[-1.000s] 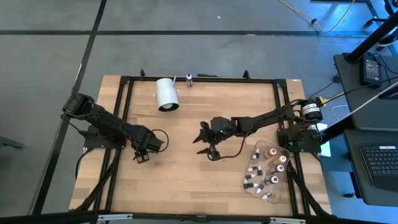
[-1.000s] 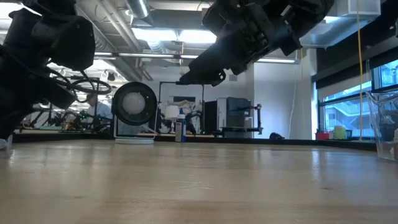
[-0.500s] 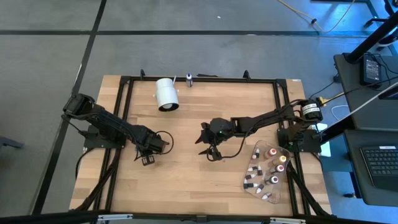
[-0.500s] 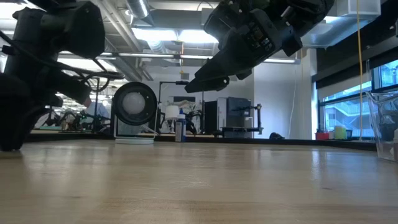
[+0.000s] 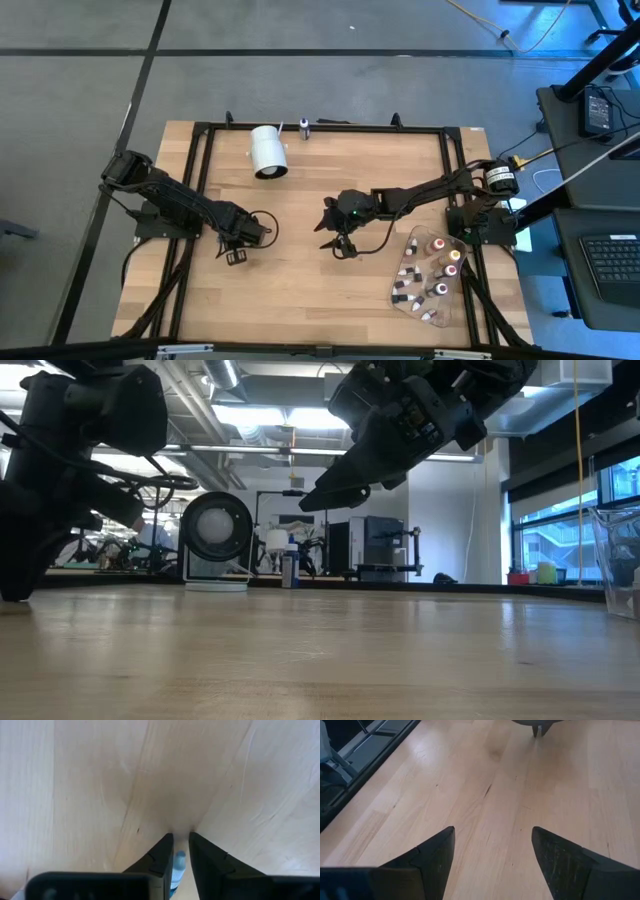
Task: Pick & Place food coloring
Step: Put the small blue food coloring bottle into the transparent bin
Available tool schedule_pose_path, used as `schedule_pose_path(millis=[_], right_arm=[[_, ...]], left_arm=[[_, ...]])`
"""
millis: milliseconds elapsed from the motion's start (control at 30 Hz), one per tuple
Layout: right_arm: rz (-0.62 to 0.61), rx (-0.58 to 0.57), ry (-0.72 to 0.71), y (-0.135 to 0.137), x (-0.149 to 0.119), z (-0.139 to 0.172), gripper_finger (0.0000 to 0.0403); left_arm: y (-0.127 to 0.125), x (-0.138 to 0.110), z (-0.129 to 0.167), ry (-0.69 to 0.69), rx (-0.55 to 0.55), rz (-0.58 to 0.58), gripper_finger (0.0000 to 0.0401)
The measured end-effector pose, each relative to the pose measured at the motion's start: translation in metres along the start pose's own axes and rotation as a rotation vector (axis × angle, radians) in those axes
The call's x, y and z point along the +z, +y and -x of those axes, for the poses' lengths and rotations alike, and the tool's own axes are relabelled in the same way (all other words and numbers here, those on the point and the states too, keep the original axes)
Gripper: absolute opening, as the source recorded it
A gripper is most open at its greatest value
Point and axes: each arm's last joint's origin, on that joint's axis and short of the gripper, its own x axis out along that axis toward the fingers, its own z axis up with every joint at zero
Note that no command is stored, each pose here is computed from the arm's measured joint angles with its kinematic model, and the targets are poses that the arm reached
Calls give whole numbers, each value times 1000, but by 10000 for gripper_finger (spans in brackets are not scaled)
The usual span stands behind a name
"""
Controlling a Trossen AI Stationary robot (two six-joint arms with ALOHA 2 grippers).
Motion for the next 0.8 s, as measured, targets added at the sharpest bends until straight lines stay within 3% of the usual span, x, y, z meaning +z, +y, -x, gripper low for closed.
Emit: schedule_pose_path(millis=[267,600,800], right_arm=[[0,0,0,0,0,0,266],[0,0,0,0,0,0,266],[-8,2,28,0,-3,0,266]], left_arm=[[0,0,0,3,-3,9,81],[3,-7,0,106,-16,0,176],[5,-9,1,110,28,-38,203]])
